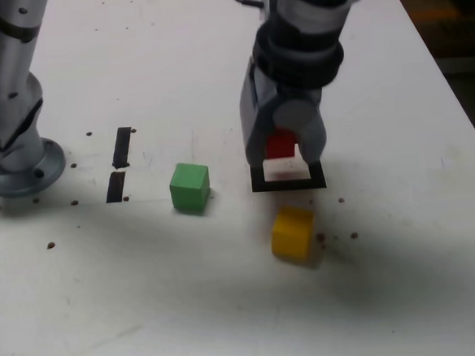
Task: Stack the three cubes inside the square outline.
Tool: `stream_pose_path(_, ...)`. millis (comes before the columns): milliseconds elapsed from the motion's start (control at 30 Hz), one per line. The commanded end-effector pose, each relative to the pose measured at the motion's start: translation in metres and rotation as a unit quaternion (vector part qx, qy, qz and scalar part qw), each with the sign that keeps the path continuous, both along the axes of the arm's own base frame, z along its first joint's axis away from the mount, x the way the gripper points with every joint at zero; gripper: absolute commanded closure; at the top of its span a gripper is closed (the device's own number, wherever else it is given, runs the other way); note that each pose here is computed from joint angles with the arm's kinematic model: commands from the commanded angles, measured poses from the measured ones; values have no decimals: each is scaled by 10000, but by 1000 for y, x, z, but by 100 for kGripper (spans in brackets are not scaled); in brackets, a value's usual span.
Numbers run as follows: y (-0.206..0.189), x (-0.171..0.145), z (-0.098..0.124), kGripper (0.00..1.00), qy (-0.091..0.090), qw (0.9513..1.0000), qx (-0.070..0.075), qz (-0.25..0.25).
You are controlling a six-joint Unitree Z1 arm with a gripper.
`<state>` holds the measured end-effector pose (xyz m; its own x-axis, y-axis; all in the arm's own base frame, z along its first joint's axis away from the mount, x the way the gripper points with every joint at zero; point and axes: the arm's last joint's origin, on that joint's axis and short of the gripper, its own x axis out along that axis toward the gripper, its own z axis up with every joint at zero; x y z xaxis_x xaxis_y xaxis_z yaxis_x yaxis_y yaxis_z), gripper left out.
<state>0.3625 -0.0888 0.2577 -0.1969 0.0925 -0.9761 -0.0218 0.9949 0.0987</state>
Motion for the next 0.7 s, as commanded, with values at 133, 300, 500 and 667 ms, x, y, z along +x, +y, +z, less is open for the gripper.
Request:
stream_pose_path(133,2,6,-27,89,-47,10000,-48,72)
stream_pose_path(300,7,6,-37,89,30,9999,98,102)
stream_pose_path(500,11,4,-39,89,56,9997,237,91)
stream_pose_path(667,11,5,-41,89,31,9995,306,72)
